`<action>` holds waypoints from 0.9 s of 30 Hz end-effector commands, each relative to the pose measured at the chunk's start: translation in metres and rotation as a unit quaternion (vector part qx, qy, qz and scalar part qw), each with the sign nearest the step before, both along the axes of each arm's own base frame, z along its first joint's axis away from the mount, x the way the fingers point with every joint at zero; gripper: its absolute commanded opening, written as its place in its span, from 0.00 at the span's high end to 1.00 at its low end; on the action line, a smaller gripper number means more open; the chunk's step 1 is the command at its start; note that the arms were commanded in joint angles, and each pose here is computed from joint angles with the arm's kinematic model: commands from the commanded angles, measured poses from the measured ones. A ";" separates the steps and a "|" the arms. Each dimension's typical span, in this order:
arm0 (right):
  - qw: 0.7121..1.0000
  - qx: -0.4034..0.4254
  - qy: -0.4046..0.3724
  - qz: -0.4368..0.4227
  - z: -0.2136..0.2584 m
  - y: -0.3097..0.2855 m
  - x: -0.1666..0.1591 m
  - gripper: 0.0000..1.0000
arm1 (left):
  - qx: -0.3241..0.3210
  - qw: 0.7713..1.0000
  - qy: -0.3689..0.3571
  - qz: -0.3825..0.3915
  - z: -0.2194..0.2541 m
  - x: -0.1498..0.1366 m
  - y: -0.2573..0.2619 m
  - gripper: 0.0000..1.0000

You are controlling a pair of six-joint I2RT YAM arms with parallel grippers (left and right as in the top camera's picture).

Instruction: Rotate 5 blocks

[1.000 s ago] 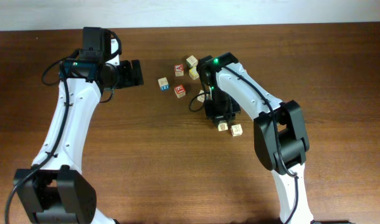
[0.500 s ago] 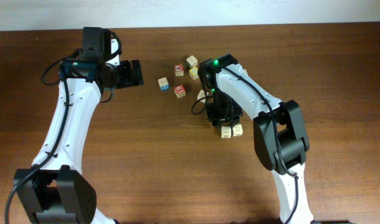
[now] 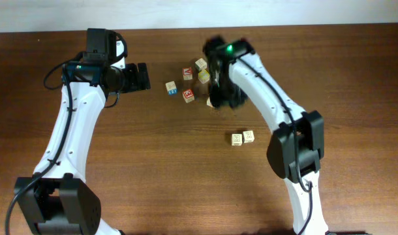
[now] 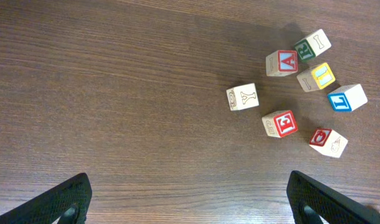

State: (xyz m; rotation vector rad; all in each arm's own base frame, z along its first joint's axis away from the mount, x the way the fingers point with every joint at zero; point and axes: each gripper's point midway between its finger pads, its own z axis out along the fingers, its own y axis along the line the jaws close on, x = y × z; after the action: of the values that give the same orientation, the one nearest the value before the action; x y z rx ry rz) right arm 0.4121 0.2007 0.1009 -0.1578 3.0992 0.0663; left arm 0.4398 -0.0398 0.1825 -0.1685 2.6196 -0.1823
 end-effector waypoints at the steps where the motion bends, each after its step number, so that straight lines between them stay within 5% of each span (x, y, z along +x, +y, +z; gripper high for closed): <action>1: 0.994 0.042 -0.087 -0.052 0.033 0.009 0.039 0.52 | 0.001 1.000 -0.005 0.009 0.003 0.004 0.002 0.01; 11: 0.964 0.070 -0.090 -0.239 -0.027 0.028 0.055 0.49 | 0.001 1.000 -0.005 0.009 0.003 0.004 0.003 0.01; 27: 0.955 0.049 -0.096 -0.276 -0.080 0.018 0.049 0.49 | 0.001 1.000 -0.005 0.009 0.003 0.004 0.003 0.01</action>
State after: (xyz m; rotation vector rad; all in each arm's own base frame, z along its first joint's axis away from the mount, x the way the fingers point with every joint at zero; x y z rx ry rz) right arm 0.4630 0.2192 0.0328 0.6425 2.8278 0.2149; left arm 0.4398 -0.0397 0.1825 -0.1681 2.6196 -0.1817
